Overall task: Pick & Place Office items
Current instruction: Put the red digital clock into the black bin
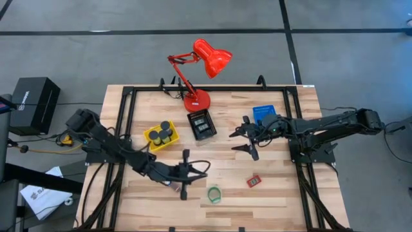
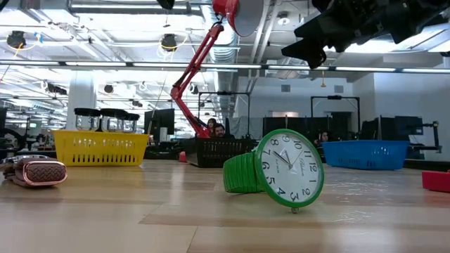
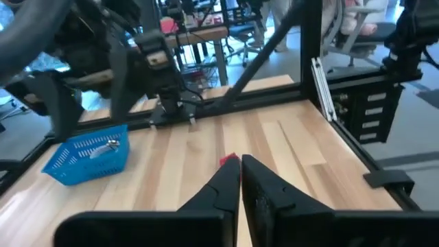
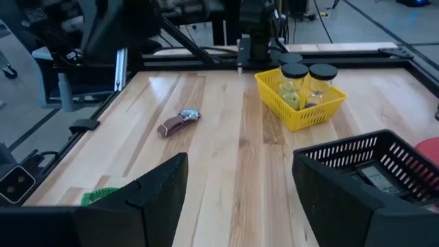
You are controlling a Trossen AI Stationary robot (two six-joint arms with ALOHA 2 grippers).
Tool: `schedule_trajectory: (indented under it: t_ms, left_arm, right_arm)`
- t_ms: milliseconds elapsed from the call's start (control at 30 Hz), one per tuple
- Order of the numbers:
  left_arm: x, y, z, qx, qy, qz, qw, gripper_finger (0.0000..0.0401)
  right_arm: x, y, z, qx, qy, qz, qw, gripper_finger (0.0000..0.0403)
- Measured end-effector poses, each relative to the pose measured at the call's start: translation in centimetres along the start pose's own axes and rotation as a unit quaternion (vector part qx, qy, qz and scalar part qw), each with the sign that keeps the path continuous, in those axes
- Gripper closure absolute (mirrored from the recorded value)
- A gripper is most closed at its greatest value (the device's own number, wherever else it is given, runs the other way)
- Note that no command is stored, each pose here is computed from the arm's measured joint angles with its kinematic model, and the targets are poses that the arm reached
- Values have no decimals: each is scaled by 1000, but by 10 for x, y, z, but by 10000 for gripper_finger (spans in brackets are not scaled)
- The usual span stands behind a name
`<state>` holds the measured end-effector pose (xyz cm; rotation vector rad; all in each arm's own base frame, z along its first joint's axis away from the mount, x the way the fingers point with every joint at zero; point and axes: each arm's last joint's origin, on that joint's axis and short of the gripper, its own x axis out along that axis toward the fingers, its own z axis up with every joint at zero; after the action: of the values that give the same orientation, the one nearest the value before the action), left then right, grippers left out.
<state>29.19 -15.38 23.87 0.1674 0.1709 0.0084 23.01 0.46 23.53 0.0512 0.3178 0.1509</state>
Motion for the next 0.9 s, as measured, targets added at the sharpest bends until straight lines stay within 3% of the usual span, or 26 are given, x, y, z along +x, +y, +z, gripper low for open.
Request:
schedule_trajectory:
  t_ms: [467,667,900]
  left_arm:
    - [17,12,-15,9,27,25,999,300]
    - [18,11,-23,-42,65,-55,995,266]
    - [16,9,-34,-46,122,-74,989,254]
  right_arm:
    - [0,-1,2,-3,-9,-1,1000,149]
    - [10,-2,-7,54,19,-3,998,149]
    - [37,-10,-23,22,33,-8,999,149]
